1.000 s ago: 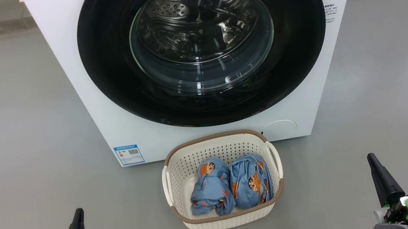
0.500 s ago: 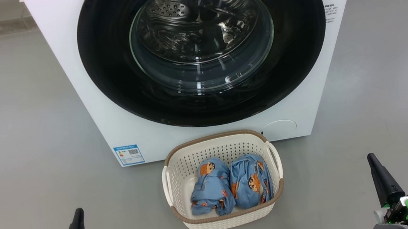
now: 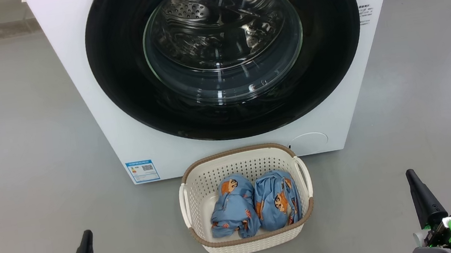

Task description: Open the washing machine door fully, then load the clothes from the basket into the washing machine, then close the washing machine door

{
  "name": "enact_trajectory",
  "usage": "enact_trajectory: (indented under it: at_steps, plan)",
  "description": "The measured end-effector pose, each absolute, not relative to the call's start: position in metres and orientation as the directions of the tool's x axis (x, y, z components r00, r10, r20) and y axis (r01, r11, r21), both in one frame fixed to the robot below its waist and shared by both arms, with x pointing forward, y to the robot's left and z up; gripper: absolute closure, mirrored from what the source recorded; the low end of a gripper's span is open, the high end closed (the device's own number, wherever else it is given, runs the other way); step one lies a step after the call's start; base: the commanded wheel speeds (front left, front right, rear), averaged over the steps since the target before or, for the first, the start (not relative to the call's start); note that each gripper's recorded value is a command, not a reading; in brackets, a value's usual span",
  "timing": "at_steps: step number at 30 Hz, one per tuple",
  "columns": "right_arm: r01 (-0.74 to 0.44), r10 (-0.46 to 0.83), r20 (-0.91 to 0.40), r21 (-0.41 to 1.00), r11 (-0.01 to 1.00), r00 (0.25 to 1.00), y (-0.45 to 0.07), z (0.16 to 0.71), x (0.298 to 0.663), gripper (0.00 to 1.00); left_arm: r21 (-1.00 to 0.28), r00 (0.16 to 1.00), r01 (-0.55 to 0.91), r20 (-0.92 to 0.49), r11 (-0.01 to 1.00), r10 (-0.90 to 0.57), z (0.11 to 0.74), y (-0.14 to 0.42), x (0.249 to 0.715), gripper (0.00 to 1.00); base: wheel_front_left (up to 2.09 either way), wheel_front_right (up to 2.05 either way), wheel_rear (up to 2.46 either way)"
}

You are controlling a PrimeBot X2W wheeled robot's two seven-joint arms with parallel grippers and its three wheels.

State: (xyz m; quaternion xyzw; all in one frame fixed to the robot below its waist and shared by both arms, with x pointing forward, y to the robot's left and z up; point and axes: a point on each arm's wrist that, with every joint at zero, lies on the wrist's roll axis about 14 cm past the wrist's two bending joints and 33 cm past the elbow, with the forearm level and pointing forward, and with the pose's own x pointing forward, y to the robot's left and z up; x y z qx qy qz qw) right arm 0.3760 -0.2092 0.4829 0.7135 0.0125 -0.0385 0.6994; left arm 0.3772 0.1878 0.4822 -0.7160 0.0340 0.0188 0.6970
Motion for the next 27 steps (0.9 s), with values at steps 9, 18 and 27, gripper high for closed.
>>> enact_trajectory:
  at_steps: [9, 18, 27]
  plan:
    - [0.072, -0.036, -0.072, 0.997, -0.021, 0.997, -0.209, 0.483, 0.376, 1.00, -0.997, 0.997, -0.075, -0.074, -0.026, -0.023, 0.482, 0.188, 0.377, 1.00, 0.00, 0.00, 0.00]
    - [0.163, -0.048, -0.165, 0.986, -0.041, 0.985, -0.208, 0.452, 0.360, 0.00, -0.985, 0.986, -0.166, -0.165, -0.050, -0.021, 0.452, 0.181, 0.361, 0.00, 0.00, 0.00, 0.00]
    - [0.164, -0.055, -0.164, 0.986, -0.011, 0.985, -0.207, 0.453, 0.362, 0.00, -0.987, 0.987, -0.161, -0.161, -0.009, -0.003, 0.454, 0.183, 0.361, 0.00, 0.00, 0.00, 0.00]
